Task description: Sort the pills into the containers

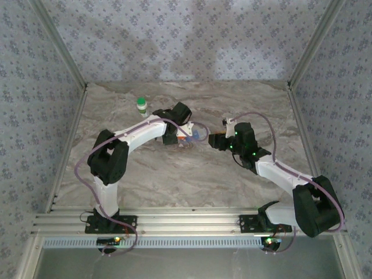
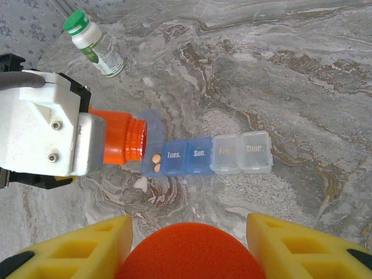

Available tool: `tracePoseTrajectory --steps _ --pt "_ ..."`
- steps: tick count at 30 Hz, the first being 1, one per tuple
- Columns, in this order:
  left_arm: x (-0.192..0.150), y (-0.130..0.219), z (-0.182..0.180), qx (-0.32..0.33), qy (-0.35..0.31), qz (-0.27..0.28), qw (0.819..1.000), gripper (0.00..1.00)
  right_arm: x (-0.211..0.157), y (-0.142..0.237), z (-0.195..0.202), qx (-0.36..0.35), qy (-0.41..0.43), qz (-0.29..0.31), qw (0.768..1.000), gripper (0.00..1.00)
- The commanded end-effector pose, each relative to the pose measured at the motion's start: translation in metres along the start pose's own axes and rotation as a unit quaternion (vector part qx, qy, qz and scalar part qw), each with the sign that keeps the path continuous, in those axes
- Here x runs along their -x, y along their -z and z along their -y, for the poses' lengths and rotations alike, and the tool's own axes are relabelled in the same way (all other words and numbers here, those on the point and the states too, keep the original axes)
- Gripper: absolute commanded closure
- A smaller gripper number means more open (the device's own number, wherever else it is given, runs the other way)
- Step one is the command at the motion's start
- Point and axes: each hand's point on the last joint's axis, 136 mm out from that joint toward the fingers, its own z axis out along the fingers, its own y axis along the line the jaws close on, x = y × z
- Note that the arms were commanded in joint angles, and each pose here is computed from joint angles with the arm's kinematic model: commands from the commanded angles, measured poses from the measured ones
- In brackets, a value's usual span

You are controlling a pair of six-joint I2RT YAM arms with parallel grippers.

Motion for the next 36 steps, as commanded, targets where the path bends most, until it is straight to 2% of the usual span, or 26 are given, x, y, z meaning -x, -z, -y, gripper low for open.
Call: tracePoseTrajectory --steps 1,9,13,25,36 --pt "-0.007 -0.007 0.008 -0.017 -0.003 -0.014 1.0 1.0 0.007 0.0 -0.005 0.005 0.0 -0.001 1.0 1.0" --pt "-0.019 -0.04 0.015 -0.018 -0.036 -0.079 0.996 1.0 0.006 -0.001 -0.007 0.007 0.0 -0.003 1.0 1.0" --pt "-0.017 -0.037 0.011 -0.012 -0.042 -0.081 0.996 1.0 0.004 -0.002 -0.006 0.006 0.001 -0.006 1.0 1.0" --pt "-0.006 0.007 -0.017 0.037 -0.018 -0.025 0.999 1.0 0.002 -0.005 -0.006 0.007 0.0 -0.011 1.0 1.0" --pt "-0.01 -0.003 -0.014 0.051 -0.064 -0.052 0.995 1.0 0.002 -0.004 -0.007 0.008 0.001 -0.011 1.0 1.0"
